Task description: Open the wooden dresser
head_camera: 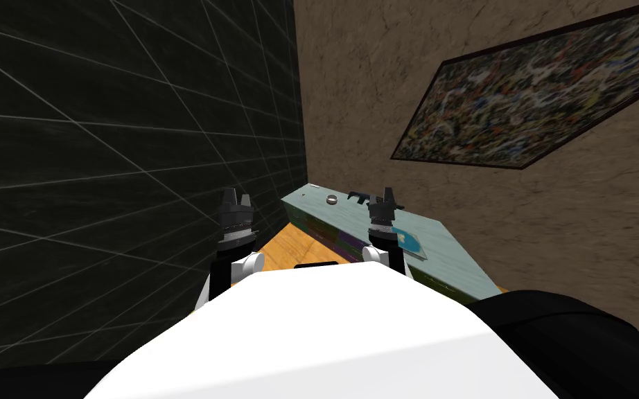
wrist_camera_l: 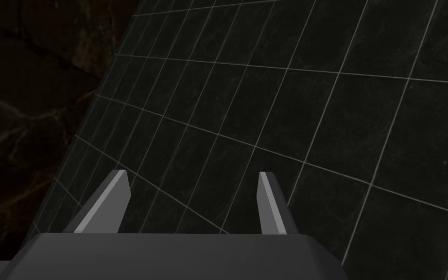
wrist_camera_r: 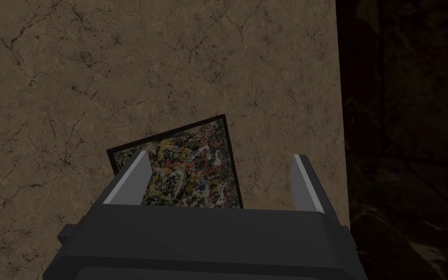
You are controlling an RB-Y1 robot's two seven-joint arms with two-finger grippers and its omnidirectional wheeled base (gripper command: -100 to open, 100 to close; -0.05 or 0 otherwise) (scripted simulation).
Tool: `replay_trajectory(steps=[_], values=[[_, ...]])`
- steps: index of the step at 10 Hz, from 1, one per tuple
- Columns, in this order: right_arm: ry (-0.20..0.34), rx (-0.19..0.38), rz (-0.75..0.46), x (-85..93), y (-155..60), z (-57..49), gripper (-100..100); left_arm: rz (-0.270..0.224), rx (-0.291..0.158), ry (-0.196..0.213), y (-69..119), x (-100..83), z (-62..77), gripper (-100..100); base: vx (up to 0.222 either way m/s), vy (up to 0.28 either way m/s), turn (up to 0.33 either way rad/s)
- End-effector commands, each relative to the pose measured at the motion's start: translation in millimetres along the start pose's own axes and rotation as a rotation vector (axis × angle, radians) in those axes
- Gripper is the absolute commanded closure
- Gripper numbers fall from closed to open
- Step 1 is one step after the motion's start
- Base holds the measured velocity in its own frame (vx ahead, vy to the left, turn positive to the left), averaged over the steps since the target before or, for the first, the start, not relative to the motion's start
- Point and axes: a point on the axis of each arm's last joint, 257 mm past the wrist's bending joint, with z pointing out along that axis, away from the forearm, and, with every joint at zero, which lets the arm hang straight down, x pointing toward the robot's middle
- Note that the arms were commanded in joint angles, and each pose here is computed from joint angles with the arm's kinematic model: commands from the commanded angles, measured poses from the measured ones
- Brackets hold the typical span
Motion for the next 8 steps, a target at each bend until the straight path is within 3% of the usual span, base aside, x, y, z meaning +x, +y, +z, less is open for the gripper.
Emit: replay_trajectory(steps=[1,3,4,6,7,8], values=[[0.000,0.000,0.000,0.0,0.0,0.0,0,0.000,0.000,0.000,0.0,0.0,0.0,0,0.000,0.000,0.000],[0.000,0.000,0.000,0.0,0.0,0.0,0,0.000,0.000,0.000,0.0,0.0,0.0,0,0.000,0.000,0.000],[0.046,0.030,-0.020,8.3,-11.8,-2.4,-100,0.000,0.000,0.000,0.0,0.0,0.0,0,0.001,0.018,0.045],[0.117,0.105,-0.056,21.8,-40.6,-10.2,-100,0.000,-0.001,0.000,0.2,0.0,-0.1,0,-0.002,0.050,0.085],[0.117,0.105,-0.056,21.8,-40.6,-10.2,-100,0.000,-0.001,0.000,0.3,0.1,-0.1,0,0.002,0.048,0.029],[0.153,0.158,-0.078,28.7,-60.5,-17.1,-100,0.000,-0.001,0.000,0.3,0.0,-0.1,0,0.000,0.045,0.066]])
